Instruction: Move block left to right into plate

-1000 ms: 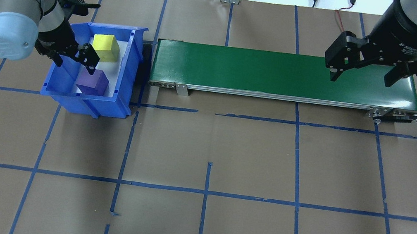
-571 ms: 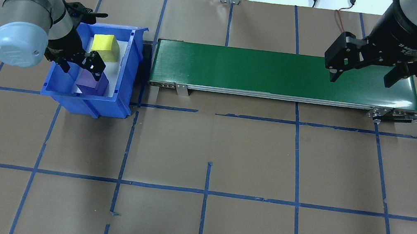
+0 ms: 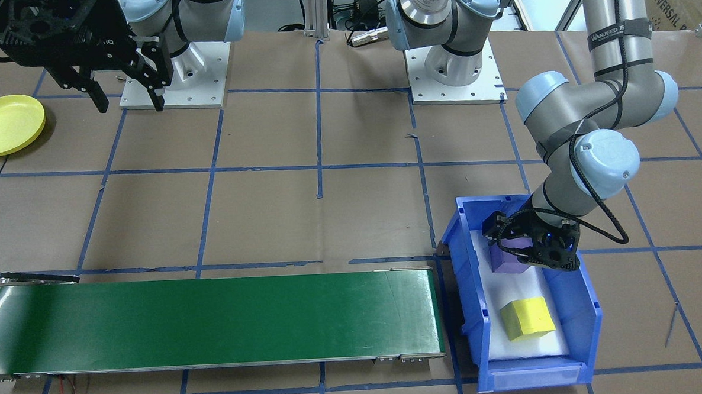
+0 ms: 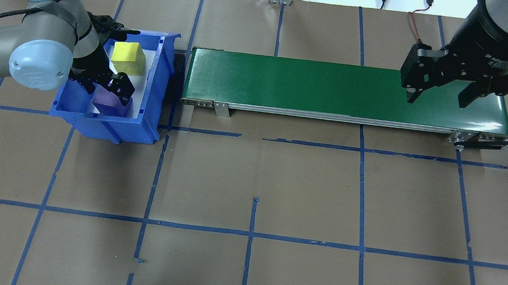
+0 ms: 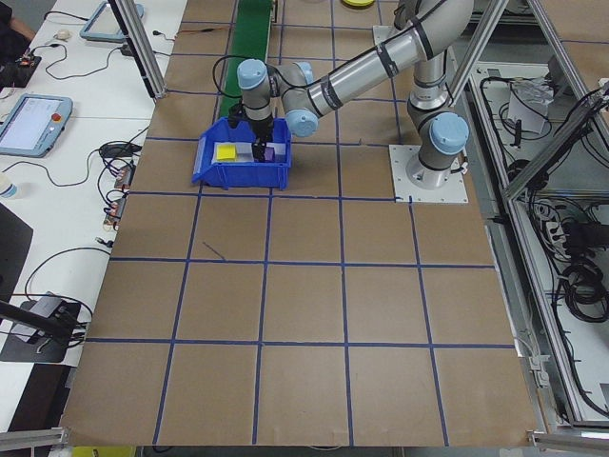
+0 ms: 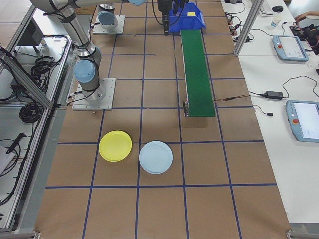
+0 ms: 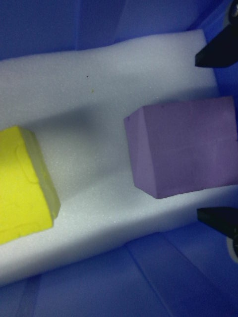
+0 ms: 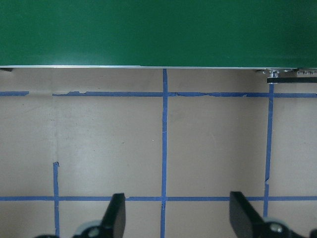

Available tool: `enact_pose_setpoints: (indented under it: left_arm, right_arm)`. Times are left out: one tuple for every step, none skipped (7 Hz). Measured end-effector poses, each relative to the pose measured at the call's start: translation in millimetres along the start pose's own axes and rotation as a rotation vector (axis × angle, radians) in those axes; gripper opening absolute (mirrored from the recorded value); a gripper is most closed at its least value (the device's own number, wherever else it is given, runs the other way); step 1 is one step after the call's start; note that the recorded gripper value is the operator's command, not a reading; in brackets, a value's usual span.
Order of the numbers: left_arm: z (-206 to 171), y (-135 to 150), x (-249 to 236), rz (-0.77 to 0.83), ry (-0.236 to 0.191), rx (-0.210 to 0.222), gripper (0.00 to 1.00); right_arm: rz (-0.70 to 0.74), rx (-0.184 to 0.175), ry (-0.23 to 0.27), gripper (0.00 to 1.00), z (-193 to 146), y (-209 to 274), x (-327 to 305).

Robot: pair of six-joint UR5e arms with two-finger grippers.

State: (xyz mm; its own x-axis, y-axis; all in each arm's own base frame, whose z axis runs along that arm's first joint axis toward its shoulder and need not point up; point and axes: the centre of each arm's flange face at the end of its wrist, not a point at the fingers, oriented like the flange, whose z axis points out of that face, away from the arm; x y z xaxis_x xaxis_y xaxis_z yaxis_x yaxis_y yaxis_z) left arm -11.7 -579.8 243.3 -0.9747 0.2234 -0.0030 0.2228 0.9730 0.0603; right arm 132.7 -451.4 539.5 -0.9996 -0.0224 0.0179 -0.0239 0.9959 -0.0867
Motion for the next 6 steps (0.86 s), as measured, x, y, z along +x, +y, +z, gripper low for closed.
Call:
enact_pose_setpoints:
  left_arm:
    - [8.1,-0.6,0.0,0.000,0.005,-0.011,0.44]
    - [14.9,1.1,1.6,-0.001,0.016,-0.019,0.26]
    - [16.0,2.5,3.4,-0.004,0.030,-0.016,0.23]
    - [1.8,1.5,3.0,-0.008,0.023,0.012,0.23]
    - [-35.8,4.4,3.8,-0.010,-0.001,0.061,0.23]
    - [-89.4,18.4,12.2,-0.020,-0.019,0.108,0.23]
  right_arm:
    - [-0.003,0.001,0.003,0.82,-0.2,-0.1,0.3]
    - [-0.003,0.002,0.005,0.61,-0.5,-0.2,0.6]
    - [-0.004,0.003,0.005,0.93,-0.6,-0.1,0.3]
    - [-0.004,0.005,0.006,0.87,-1.1,0.1,0.2]
    - [-0.004,0.005,0.007,0.79,-1.1,0.4,0.0]
    - [-0.005,0.004,0.006,0.88,-0.7,0.5,-0.3]
